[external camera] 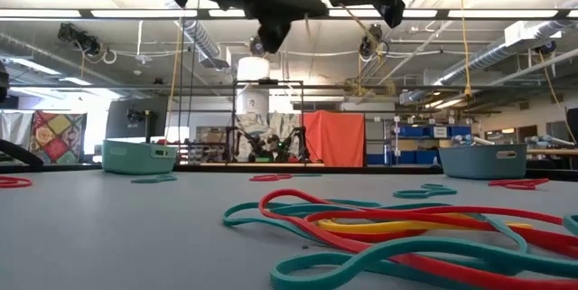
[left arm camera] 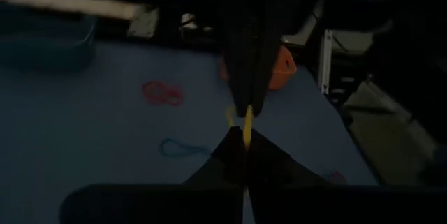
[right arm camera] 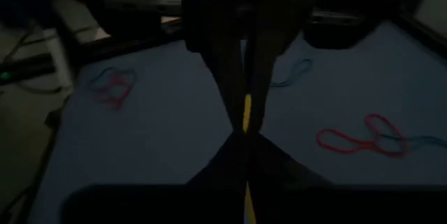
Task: Sort rubber bands into baskets
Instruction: Put the yellow rubber band into the green bin
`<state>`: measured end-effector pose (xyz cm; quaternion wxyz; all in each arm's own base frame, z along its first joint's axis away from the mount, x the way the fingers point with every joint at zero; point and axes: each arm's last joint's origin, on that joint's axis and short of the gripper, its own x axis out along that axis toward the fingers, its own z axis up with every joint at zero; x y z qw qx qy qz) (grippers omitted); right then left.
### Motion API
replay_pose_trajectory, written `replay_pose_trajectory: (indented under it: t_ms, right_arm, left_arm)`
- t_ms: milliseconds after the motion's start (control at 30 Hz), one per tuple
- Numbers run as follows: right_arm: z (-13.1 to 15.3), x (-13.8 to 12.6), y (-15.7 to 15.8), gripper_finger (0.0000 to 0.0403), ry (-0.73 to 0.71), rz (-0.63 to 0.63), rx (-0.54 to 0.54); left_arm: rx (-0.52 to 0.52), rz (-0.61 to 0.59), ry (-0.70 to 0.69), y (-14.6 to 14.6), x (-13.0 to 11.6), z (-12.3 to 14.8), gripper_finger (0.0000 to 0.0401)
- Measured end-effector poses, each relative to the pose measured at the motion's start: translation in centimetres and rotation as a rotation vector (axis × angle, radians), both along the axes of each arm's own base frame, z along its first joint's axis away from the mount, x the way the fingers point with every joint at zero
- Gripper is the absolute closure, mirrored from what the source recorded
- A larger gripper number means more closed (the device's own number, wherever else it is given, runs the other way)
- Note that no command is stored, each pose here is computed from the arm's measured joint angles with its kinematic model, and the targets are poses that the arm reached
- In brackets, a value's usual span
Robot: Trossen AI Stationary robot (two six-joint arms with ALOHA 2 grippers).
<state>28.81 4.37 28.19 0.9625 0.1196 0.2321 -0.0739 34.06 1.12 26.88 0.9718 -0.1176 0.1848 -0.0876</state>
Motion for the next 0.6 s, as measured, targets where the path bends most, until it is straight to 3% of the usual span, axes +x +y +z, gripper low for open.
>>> replay_pose_trajectory:
  t_ms: [133,333,600]
  right_arm:
    - [-0.5,0.2,-0.3,0.0347,0.024,-0.078,-0.034]
    - [-3.0,1.6,-0.5,0.0283,0.1,-0.164,-0.047]
    - [-7.8,4.0,0.8,0.027,0.19,-0.208,0.072]
  left_arm:
    - [-0.085,0.085,0.099,1.5,-1.4,1.6,0.0397]
    - [-0.012,0.27,0.257,3.7,-5.1,5.2,0.0398]
    - [0.045,0.527,0.433,7.3,-9.6,8.5,0.0399]
